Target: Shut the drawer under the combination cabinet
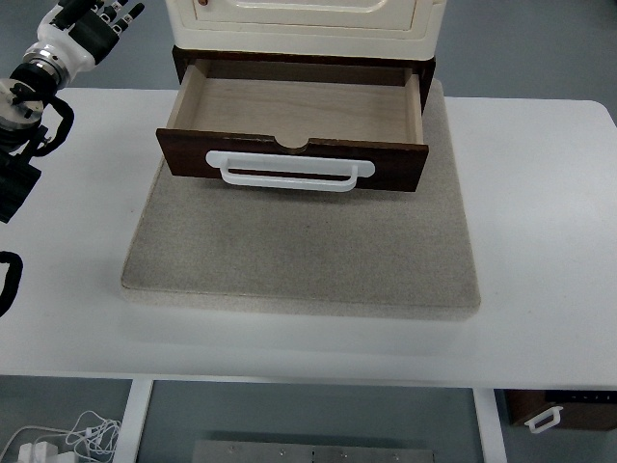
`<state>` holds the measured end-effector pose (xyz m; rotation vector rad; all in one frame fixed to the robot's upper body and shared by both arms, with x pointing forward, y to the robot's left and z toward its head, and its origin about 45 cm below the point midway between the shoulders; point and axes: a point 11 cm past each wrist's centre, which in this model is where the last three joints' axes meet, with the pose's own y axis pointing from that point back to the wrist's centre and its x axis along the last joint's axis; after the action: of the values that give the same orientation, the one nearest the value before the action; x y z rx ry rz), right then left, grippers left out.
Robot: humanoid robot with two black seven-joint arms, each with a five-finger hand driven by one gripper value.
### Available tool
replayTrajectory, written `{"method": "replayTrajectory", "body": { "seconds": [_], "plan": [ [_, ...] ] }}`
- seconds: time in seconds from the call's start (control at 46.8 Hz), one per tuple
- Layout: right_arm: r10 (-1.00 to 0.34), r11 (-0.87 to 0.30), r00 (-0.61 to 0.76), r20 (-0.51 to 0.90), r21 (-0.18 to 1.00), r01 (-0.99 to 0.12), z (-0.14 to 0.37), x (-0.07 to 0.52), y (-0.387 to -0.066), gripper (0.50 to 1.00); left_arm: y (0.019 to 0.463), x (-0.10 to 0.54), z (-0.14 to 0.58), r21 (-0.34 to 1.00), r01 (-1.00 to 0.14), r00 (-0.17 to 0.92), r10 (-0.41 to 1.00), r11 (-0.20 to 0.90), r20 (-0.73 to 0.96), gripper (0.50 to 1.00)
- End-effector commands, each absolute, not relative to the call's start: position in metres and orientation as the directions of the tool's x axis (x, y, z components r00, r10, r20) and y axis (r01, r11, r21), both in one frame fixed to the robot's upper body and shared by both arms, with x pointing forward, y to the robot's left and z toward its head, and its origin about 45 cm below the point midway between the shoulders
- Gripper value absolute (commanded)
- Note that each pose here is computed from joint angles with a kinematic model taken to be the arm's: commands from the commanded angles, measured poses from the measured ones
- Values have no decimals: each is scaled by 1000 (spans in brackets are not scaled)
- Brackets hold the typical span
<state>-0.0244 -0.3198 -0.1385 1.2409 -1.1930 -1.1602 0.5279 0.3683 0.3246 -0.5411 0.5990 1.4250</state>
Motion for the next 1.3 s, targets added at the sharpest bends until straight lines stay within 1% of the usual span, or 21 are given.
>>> {"method": "replayTrajectory", "body": {
  "seconds": [0.0, 0.256, 0.513, 0.705, 0.855, 0.962, 1.111, 1.282],
  "plan": [
    [-999, 6, 47, 7, 1000, -20, -139, -24, -320, 952, 368, 528, 326, -2, -997, 58, 740, 76, -671, 999],
    [-999, 7, 46, 7, 1000, -21, -139, -24, -320, 952, 375, 529, 339, -49, -998, 68, 754, 48, -653, 999],
    [-999, 6, 47, 7, 1000, -20, -139, -24, -320, 952, 382, 533, 367, -121, -993, 88, 758, 12, -646, 999],
    [-999, 6, 47, 7, 1000, -20, -139, -24, -320, 952, 404, 530, 403, -185, -983, 99, 776, -22, -623, 996],
    [-999, 7, 46, 7, 1000, -21, -139, -24, -320, 952, 429, 523, 428, -232, -971, 90, 793, -66, -602, 996],
    [-999, 7, 46, 7, 1000, -21, -139, -24, -320, 952, 440, 519, 456, -273, -959, 105, 805, -73, -583, 996],
    [-999, 6, 47, 7, 1000, -20, -139, -24, -320, 952, 448, 505, 499, -355, -934, 163, 835, -42, -525, 996],
    [-999, 7, 46, 7, 1000, -21, -139, -24, -320, 952, 433, 486, 547, -447, -893, 262, 872, 56, -414, 996]
  ]
}}
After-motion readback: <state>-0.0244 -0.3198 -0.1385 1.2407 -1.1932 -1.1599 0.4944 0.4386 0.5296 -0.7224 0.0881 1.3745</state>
